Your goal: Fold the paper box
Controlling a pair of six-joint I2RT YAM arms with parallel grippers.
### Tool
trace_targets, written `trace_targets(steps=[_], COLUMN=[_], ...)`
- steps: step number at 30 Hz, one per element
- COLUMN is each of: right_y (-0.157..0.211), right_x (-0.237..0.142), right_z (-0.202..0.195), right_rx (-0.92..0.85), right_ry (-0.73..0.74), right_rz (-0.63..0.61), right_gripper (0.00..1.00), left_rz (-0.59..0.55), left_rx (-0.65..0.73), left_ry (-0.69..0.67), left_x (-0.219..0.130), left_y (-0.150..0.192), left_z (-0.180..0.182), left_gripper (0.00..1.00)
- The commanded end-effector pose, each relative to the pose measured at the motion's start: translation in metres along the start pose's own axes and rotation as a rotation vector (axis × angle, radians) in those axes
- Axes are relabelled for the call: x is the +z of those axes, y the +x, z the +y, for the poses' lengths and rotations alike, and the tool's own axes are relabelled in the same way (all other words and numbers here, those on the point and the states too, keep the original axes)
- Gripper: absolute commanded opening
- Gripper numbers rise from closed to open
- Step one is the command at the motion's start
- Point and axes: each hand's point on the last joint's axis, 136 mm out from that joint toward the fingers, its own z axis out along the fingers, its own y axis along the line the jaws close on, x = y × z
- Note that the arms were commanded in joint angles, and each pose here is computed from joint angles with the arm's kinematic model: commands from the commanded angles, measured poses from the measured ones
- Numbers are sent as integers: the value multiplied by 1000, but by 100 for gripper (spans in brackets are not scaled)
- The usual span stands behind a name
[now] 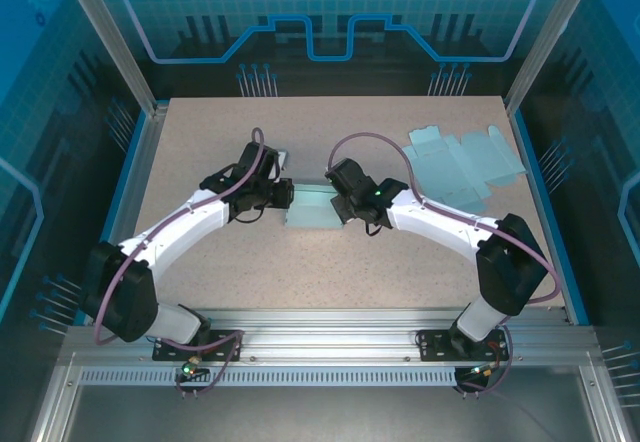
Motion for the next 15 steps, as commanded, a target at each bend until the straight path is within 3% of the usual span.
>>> trace_targets(steps=[1,15], right_y=[-10,-1], right_x=[-3,-1], right_z=[23,24], right_rx=[-38,-23], right_ry=[-59,-52], right_rz=[-28,-39], right_gripper=[0,0], left_rz=[-71,-100], left_rx=[-7,67], left_ry=[83,19], left_x=[-10,11], left_y=[-11,23], left_z=[-20,8], left_gripper=[11,3])
